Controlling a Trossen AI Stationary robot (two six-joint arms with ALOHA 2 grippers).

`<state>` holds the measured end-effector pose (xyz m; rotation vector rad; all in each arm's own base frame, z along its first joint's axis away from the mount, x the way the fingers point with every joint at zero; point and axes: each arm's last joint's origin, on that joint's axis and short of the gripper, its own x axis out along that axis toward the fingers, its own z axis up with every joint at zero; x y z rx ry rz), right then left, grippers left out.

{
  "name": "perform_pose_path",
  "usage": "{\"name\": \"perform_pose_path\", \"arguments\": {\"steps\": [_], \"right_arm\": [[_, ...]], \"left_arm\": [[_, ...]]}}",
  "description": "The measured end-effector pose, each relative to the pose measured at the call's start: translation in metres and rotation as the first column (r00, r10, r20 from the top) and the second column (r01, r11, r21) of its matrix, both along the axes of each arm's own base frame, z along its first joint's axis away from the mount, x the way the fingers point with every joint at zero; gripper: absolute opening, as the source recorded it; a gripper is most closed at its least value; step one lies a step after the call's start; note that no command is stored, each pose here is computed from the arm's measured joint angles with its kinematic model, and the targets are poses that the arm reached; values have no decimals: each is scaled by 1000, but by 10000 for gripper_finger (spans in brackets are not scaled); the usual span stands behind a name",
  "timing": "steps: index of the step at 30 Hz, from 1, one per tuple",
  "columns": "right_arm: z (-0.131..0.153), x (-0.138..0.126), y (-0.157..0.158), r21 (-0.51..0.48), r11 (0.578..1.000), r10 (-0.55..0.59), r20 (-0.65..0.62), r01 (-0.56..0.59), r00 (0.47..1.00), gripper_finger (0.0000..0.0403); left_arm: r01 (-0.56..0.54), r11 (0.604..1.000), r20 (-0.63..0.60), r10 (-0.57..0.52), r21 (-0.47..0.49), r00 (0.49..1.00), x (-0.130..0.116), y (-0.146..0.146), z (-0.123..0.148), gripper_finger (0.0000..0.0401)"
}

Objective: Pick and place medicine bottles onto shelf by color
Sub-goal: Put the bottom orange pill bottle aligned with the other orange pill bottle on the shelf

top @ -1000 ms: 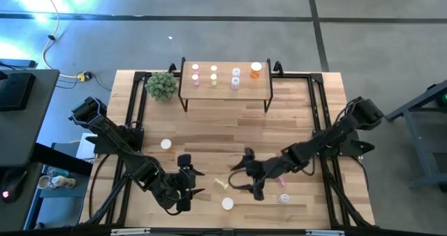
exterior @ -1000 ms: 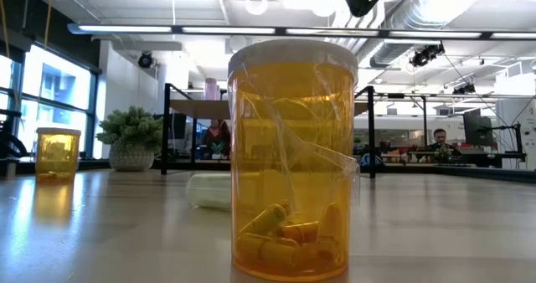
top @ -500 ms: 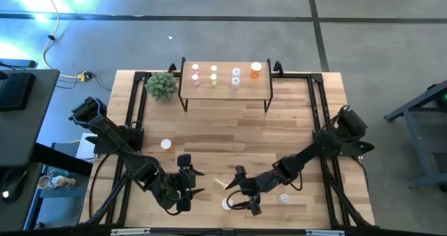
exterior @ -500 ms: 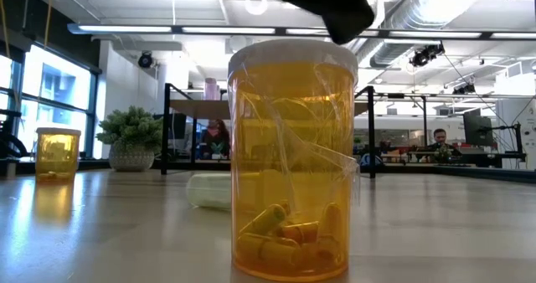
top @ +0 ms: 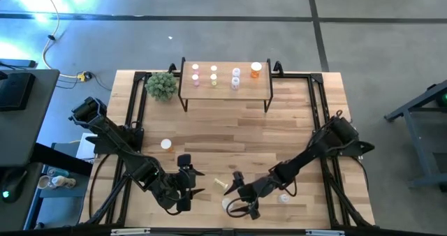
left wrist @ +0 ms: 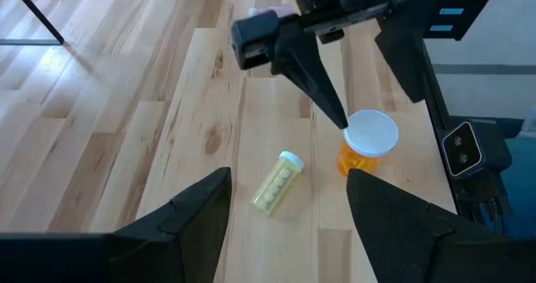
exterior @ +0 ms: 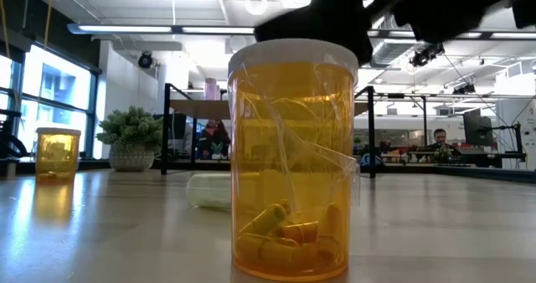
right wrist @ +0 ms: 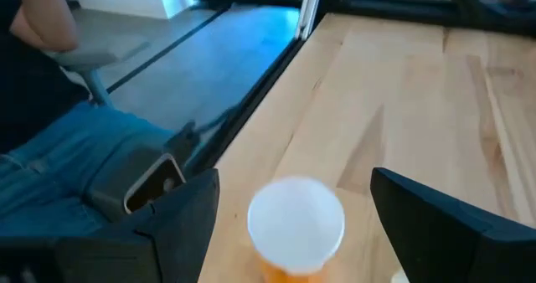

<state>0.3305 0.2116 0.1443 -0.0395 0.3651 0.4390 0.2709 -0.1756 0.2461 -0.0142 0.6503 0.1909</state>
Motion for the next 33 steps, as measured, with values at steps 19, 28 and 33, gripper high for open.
{"name": "perform_pose_path", "arguments": {"steps": [19, 28, 33], "right_arm": [[-21, 4, 3, 8, 1000, 20, -2, -20, 1000, 303], [-35, 6, 4, 11, 1000, 19, 5, -19, 1000, 303], [-37, 7, 5, 26, 1000, 14, 12, -15, 1000, 303]], "left_arm": [[0, 1000, 0, 0, 0, 1000, 0, 0, 0, 227], [0, 1000, 0, 0, 0, 1000, 0, 0, 0, 227], [0, 1000, 0, 0, 0, 1000, 0, 0, 0, 227]]}}
